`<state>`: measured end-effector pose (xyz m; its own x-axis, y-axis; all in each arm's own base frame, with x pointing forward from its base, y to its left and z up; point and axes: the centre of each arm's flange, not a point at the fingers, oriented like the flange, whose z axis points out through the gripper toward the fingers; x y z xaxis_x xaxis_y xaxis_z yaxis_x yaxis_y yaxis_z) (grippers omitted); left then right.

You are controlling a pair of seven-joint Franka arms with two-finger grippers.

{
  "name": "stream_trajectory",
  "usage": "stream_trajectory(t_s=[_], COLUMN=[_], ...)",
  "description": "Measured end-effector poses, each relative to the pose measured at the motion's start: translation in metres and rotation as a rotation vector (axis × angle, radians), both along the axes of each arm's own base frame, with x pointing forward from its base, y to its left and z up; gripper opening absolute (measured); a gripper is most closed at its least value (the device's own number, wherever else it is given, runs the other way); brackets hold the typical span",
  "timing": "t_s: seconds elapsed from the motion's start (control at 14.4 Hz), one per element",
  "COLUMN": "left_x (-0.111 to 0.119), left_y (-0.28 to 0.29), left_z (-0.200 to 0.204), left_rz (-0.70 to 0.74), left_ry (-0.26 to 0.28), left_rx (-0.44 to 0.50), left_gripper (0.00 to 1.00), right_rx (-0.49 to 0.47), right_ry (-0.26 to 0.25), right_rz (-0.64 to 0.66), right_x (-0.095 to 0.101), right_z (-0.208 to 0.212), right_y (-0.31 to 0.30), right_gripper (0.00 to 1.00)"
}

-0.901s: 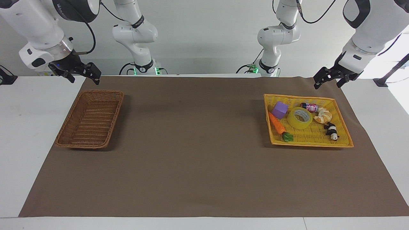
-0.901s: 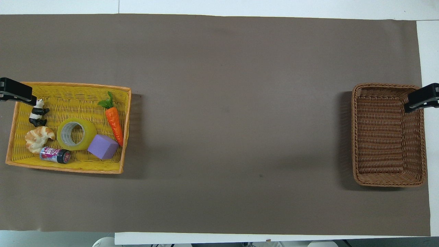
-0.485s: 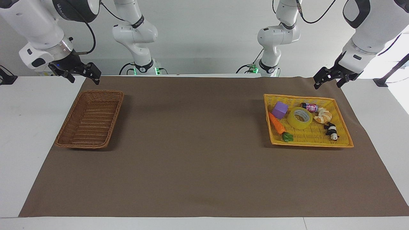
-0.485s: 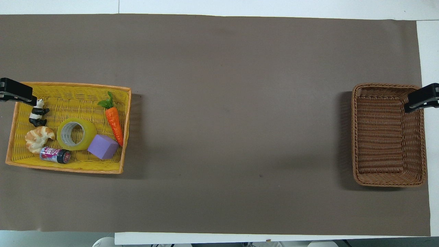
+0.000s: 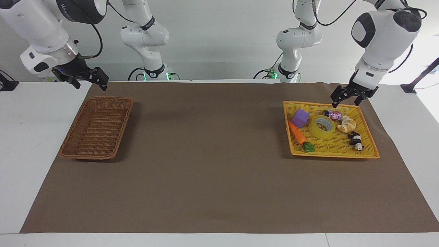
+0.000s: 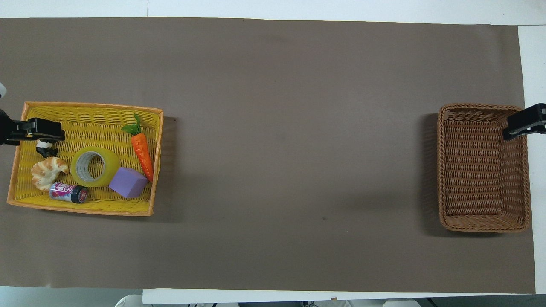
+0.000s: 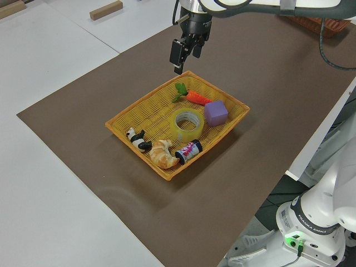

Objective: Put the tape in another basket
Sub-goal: 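Lower the left gripper into the yellow basket onto the yellow tape roll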

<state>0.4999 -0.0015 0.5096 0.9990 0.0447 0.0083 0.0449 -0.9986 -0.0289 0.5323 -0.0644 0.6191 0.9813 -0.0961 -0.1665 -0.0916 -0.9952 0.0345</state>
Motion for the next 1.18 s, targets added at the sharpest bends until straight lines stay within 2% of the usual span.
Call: stream_trajectory(t_s=[0.28, 0.35, 0.55, 0.76, 0.83, 0.9, 1.04, 1.18], left_x=[-0.029, -0.035, -0.038, -0.031, -0.029, -0.028, -0.027, -0.027], left_y=[0.040, 0.040, 0.037, 0.037, 0.037, 0.038, 0.038, 0.038], left_z=[-0.078, -0.098, -0.141, -0.161, -0.163, -0.164, -0.163, -0.166], left_rz=[-0.008, -0.014, -0.028, -0.033, -0.033, -0.038, -0.069, -0.091], left_ry=[0.056, 0.058, 0.014, 0.004, 0.004, -0.003, -0.011, -0.006], left_rx=[-0.003, -0.004, -0.004, -0.010, -0.011, -0.011, -0.010, -0.011], left_gripper=[1.00, 1.00, 1.00, 0.96, 0.89, 0.89, 0.75, 0.75], right_rx=[0.000, 0.000, 0.000, 0.000, 0.000, 0.000, 0.000, 0.000], right_ry=[0.000, 0.000, 0.000, 0.000, 0.000, 0.000, 0.000, 0.000], right_rz=[0.000, 0.000, 0.000, 0.000, 0.000, 0.000, 0.000, 0.000], right_x=[0.000, 0.000, 0.000, 0.000, 0.000, 0.000, 0.000, 0.000], right_z=[0.000, 0.000, 0.000, 0.000, 0.000, 0.000, 0.000, 0.000], right_y=[0.000, 0.000, 0.000, 0.000, 0.000, 0.000, 0.000, 0.000], right_gripper=[1.00, 1.00, 1.00, 1.00, 1.00, 1.00, 1.00, 1.00])
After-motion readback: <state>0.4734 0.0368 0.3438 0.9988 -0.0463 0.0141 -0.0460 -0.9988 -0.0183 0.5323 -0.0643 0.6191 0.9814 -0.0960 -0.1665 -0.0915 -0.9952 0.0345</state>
